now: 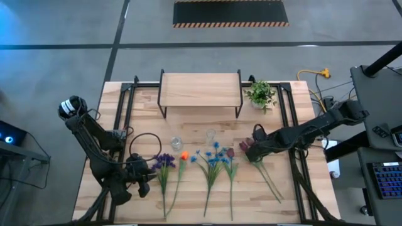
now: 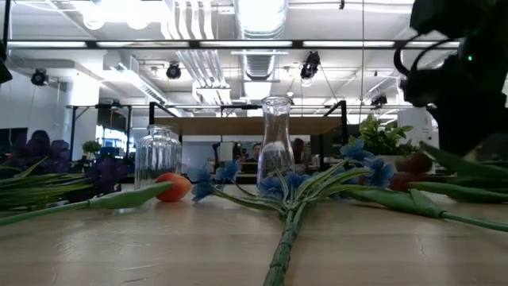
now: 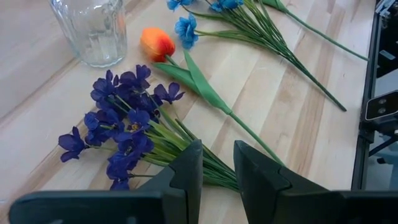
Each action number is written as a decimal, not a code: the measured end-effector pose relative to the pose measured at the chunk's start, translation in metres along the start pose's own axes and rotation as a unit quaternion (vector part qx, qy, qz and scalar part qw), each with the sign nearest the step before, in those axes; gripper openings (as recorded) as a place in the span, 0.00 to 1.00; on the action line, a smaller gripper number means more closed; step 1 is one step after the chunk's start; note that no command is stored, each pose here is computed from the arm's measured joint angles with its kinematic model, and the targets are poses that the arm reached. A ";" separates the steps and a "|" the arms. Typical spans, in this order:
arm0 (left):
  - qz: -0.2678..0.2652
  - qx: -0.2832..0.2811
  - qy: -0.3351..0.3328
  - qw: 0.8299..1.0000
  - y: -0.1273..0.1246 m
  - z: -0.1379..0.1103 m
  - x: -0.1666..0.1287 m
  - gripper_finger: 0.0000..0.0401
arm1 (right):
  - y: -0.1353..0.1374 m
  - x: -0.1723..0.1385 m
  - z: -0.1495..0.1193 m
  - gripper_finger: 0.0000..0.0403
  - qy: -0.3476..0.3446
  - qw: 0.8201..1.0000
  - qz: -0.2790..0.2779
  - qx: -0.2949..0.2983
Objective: Pick and place flowers into a vace then onto a shelf
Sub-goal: Put the right red tulip into the right transparent vase
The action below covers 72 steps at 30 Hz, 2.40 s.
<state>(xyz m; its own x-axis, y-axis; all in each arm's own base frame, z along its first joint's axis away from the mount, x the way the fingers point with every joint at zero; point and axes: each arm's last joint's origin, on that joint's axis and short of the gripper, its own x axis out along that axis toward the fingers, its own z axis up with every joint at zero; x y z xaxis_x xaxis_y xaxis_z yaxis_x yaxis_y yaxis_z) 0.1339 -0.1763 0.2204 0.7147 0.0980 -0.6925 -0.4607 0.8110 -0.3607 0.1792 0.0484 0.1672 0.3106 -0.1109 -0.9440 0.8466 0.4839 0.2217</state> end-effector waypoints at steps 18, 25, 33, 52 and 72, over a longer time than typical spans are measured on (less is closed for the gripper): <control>0.005 0.000 -0.001 1.000 0.001 0.001 0.001 0.19 | 0.045 -0.118 0.048 0.02 -0.339 0.924 0.136 -0.117; 0.011 -0.004 -0.030 0.999 0.001 0.005 0.003 0.19 | 0.082 -0.149 0.066 0.02 -0.453 0.863 0.114 -0.193; 0.013 -0.006 -0.045 0.999 0.001 0.007 0.004 0.19 | 0.128 -0.162 0.085 0.02 -0.510 0.818 0.090 -0.252; 0.013 -0.004 -0.046 0.999 0.002 0.007 0.004 0.19 | 0.170 -0.158 0.104 0.02 -0.569 0.772 0.103 -0.265; 0.018 0.001 -0.055 0.998 0.004 0.006 0.005 0.19 | 0.180 -0.155 0.111 0.02 -0.577 0.763 0.121 -0.265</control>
<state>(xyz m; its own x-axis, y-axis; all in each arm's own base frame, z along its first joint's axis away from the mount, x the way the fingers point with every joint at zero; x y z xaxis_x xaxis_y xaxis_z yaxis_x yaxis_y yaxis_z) 0.1388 -0.1694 0.2189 0.7519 0.1900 -0.6314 -0.4855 0.8074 -0.3352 0.3314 0.0561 0.3807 0.8624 -0.5058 0.0204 0.5060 0.8602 -0.0629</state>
